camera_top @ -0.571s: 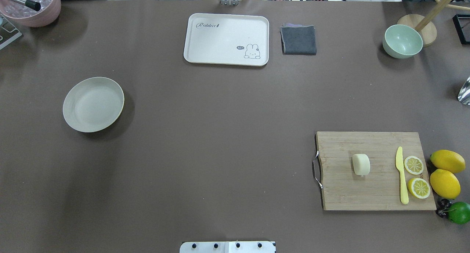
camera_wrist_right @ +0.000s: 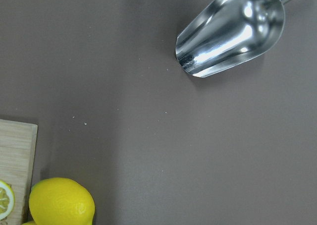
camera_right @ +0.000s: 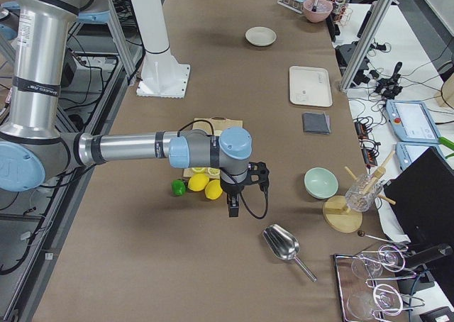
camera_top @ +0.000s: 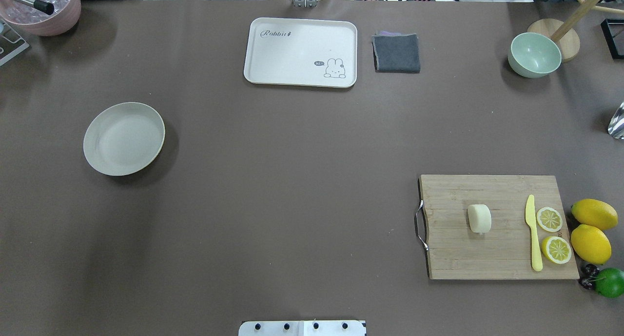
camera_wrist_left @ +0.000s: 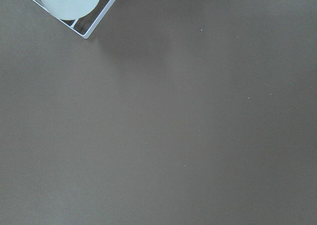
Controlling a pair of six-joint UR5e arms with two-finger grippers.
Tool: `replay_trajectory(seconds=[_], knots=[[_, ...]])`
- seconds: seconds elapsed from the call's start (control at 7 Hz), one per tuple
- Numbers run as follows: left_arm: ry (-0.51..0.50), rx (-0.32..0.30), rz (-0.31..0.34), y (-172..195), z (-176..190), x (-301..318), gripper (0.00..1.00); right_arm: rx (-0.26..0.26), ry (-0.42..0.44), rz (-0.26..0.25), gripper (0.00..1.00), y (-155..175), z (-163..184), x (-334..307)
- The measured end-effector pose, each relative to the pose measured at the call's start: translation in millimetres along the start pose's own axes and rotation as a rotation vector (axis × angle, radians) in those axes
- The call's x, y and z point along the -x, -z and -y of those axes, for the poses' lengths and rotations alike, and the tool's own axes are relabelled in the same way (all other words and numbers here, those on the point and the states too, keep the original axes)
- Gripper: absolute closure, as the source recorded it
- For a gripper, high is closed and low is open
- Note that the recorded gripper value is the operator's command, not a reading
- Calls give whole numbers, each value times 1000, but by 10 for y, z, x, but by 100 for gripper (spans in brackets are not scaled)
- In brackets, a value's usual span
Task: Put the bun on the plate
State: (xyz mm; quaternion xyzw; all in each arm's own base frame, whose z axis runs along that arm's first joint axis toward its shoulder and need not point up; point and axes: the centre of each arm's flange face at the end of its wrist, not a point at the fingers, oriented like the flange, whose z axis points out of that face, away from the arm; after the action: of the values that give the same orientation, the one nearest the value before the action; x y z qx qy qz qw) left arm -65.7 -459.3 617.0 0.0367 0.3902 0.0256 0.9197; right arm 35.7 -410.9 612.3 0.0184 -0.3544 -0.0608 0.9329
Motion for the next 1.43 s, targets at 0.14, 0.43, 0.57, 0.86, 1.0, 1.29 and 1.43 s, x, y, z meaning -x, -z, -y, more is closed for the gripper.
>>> replay_trajectory(seconds=[0.14, 0.43, 0.57, 0.86, 1.0, 1.29, 1.43], knots=[[-3, -1, 0, 5, 4, -11, 2, -2, 1, 19, 0, 4, 0, 22], [-16, -11, 1, 53, 18, -73, 2, -5, 4, 33, 0, 14, 8, 43], [-21, -15, 3, 71, 29, -98, 2, -9, 6, 33, 0, 32, 15, 52], [-32, -25, 7, 114, 80, -147, 2, -24, 14, 30, 0, 104, 26, 88], [-44, -37, 8, 152, 113, -189, 2, -36, 14, 28, 0, 156, 30, 92], [-79, -72, 9, 201, 160, -239, 2, -69, 23, 26, 0, 308, 56, 141], [-117, -114, 10, 249, 195, -270, 2, -107, 35, 22, 0, 484, 66, 205]])
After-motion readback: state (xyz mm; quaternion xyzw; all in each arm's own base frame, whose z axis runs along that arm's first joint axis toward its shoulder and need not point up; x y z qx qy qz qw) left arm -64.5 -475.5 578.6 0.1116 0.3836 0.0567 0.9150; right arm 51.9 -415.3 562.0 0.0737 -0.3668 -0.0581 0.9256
